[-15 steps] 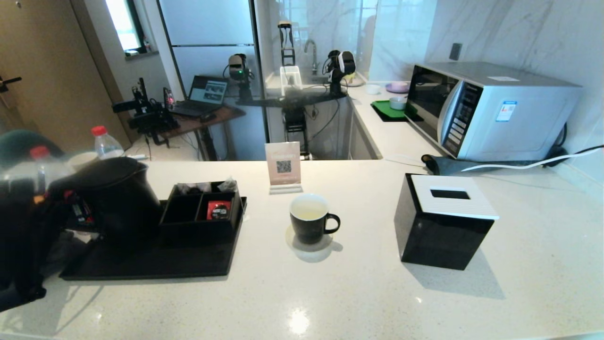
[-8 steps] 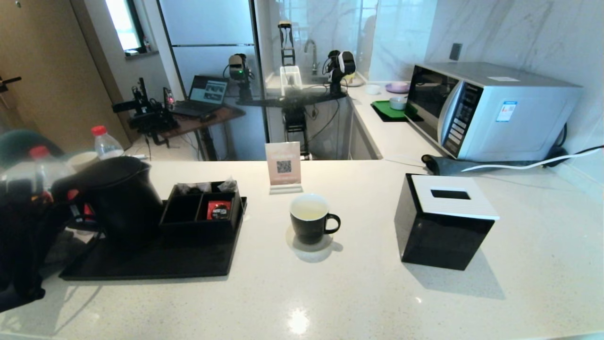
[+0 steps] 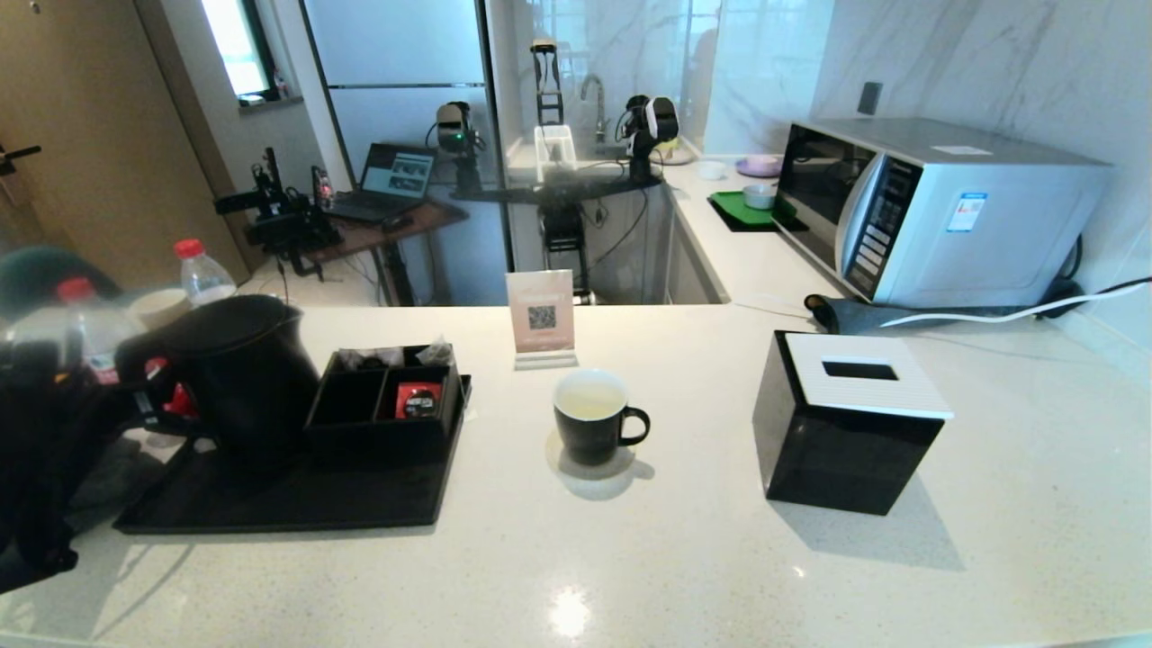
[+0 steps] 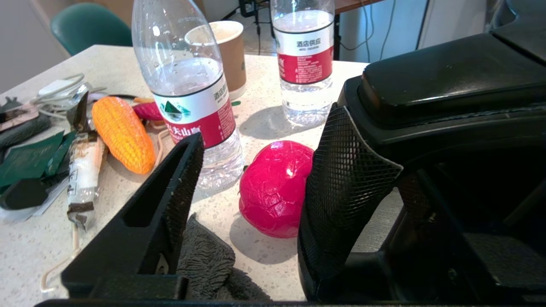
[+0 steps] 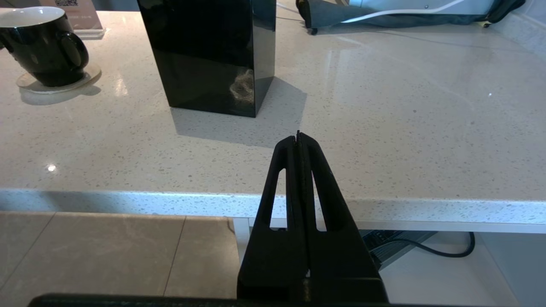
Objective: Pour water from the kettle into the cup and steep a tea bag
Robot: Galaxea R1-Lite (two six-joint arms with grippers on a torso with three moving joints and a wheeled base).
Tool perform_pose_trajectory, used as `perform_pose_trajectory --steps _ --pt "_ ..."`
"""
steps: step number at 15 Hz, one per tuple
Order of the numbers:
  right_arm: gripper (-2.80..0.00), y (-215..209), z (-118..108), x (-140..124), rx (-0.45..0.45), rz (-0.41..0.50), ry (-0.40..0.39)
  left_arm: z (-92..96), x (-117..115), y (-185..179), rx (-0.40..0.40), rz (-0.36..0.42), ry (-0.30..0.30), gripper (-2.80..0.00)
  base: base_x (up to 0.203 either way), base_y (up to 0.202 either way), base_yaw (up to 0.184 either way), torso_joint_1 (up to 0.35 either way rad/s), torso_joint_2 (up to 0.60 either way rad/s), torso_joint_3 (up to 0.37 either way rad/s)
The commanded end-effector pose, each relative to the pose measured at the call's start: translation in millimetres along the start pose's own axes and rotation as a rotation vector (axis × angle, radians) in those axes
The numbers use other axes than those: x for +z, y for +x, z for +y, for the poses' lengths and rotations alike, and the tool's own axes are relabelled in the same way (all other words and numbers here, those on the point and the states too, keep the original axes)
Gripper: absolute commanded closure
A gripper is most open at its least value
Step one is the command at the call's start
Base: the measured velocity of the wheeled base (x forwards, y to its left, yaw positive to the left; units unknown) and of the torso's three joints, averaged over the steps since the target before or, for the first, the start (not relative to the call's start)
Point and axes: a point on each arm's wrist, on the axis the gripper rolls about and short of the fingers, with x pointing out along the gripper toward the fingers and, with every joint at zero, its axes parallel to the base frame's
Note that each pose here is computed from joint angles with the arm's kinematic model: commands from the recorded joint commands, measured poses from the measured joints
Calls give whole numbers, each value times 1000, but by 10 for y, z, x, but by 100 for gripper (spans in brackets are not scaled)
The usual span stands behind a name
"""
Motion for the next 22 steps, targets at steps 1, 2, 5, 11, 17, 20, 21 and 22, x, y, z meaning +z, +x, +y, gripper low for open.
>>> perform_pose_trajectory --steps 1,2,5,11,17,20,21,22 --pt "0 1 0 0 0 1 0 12 28 10 0 -43 9 -280 0 0 0 0 0 0" --pt "0 1 0 0 0 1 0 13 18 16 0 -42 10 -280 0 0 0 0 0 0" --pt "0 1 0 0 0 1 0 58 -7 60 -49 -49 14 -280 0 0 0 0 0 0" --pt "0 1 0 0 0 1 0 143 -21 180 -98 -80 25 -280 0 0 0 0 0 0" --pt "0 1 0 0 0 1 0 154 -59 272 -100 -92 28 -280 0 0 0 0 0 0" --pt "0 1 0 0 0 1 0 148 -54 335 -106 -109 34 -280 0 0 0 0 0 0" --pt "0 1 0 0 0 1 0 143 -54 359 -108 -114 35 -280 0 0 0 0 0 0" --pt "0 1 0 0 0 1 0 139 -52 372 -109 -118 36 -280 0 0 0 0 0 0"
